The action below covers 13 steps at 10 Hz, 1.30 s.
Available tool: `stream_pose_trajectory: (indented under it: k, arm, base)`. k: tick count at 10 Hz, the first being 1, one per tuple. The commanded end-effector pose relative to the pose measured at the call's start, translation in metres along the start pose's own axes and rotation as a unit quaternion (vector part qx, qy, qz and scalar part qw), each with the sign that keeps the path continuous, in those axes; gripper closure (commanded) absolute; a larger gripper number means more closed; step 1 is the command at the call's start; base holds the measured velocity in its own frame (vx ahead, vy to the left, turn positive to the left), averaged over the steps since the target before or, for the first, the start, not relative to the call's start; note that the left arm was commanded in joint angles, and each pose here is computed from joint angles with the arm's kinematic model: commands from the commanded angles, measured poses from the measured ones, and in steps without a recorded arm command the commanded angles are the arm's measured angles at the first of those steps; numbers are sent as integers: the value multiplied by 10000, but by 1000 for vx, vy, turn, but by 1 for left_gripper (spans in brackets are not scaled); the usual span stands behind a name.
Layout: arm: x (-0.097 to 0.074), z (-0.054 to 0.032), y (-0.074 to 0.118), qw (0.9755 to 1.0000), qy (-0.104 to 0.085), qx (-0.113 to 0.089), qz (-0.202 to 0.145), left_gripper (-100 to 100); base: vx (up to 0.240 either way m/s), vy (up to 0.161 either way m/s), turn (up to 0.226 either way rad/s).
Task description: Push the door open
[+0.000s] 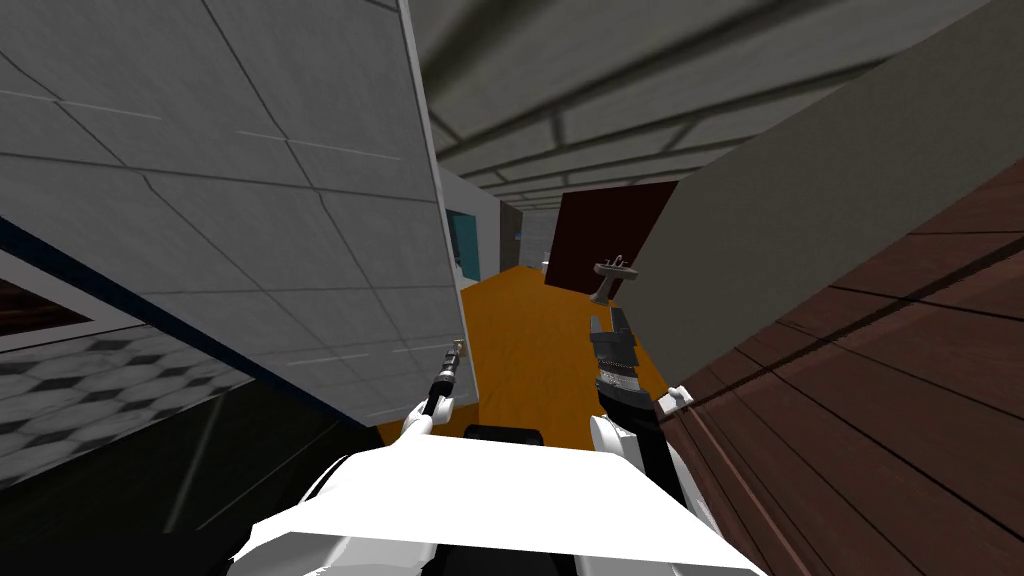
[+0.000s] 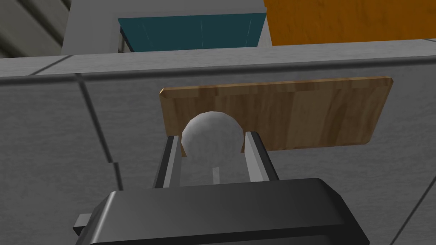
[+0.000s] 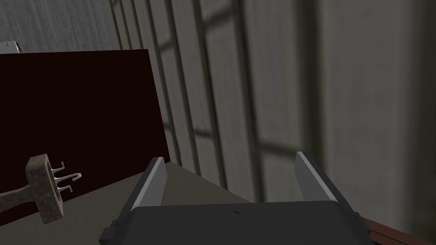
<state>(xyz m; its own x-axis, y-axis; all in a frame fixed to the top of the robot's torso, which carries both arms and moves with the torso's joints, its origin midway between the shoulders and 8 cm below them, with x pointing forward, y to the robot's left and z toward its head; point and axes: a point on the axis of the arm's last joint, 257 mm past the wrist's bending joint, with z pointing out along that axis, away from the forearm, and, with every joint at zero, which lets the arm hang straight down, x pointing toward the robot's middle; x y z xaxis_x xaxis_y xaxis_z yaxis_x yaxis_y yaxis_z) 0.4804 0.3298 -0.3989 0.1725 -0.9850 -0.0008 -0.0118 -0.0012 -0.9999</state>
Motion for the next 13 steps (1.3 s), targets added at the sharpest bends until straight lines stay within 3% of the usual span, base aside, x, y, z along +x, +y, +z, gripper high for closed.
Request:
stream_pose_trajectory:
  k: [1,3,4,5,6,7,10,12,13]
  arm:
    - [-222,28,-61,9998,-187,84,43,100]
    - [-222,28,-61,9998,-187,84,43,100]
    - [-218,-59,106,9997,-193,-128,32,100]
    - [-201,-73,148,9997,-184,-183,21,100]
    - [-224,-58,97,9997,-196,-114,35,100]
    - [-352,20,-62,9994,-340,80,40,100]
    - [-485,8,-63,9987,-496,77,36,100]
    - [-485,8,-63,9987,-496,77,36,100]
    - [-616,-6,-64,9978,-652,74,31,100]
  base:
    - [205,-53,59]
    - [109,-29,24]
    - [22,17,-17]
    - [-4,12,-20]
    - [-22,3,-9]
    - [80,-32,78]
    - [181,-33,52]
    - [95,-16,19]
    - [143,-21,81]
